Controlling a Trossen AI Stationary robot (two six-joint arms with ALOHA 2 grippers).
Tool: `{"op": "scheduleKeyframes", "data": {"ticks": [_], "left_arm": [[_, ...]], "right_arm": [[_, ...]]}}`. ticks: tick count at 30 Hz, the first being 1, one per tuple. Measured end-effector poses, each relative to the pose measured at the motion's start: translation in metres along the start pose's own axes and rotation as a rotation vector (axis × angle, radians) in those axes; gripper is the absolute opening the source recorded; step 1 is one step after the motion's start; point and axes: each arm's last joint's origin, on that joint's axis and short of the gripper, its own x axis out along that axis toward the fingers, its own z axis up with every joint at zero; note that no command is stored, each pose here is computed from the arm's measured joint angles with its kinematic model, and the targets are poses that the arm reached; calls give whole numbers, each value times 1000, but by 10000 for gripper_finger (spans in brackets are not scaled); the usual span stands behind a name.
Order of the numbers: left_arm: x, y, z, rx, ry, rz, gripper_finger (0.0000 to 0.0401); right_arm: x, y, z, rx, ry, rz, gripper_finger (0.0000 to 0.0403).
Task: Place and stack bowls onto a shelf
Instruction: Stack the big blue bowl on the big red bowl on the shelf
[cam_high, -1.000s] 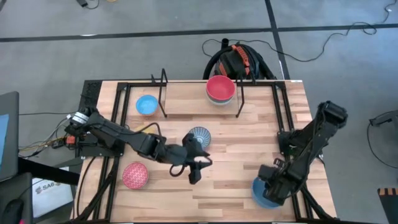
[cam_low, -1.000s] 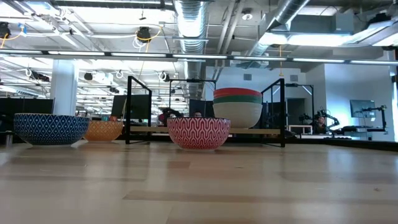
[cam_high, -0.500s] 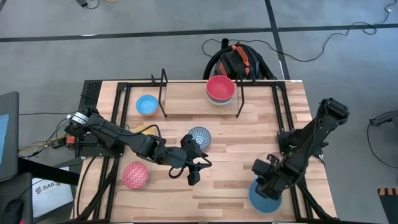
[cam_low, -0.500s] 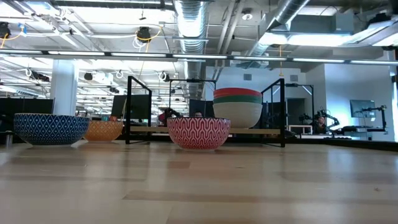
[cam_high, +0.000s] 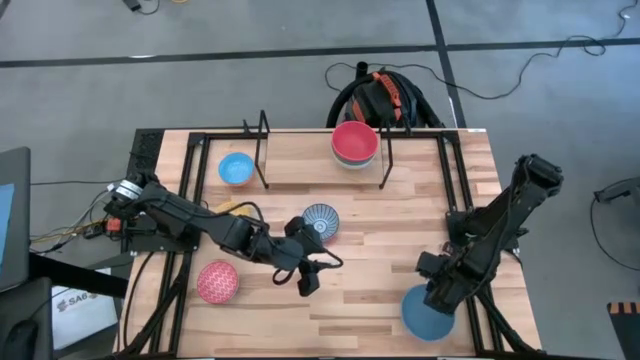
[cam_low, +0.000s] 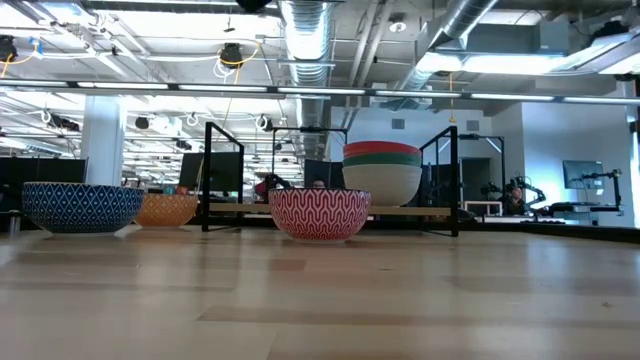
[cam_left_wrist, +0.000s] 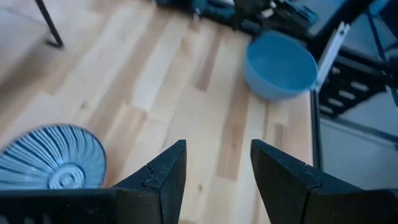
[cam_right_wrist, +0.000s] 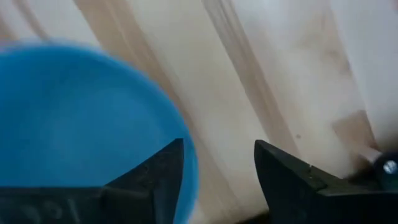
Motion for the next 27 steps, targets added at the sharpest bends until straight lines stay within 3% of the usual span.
{"op": "scheduleKeyframes", "data": {"ticks": [4,9,19,27], "left_arm": [[0,2,-4,-12,47,15,163],[0,4,-6,-15,63,29,163],[1,6,-4,-38,57,39,163],[-6,14,4,-58,37,45,163]], "right_arm": [[11,3,-3,-15,19,99,226],[24,-2,-5,9,53,87,197],[19,4,19,-1,-9,173,32],[7,1,53,-3,-68,184,33]]}}
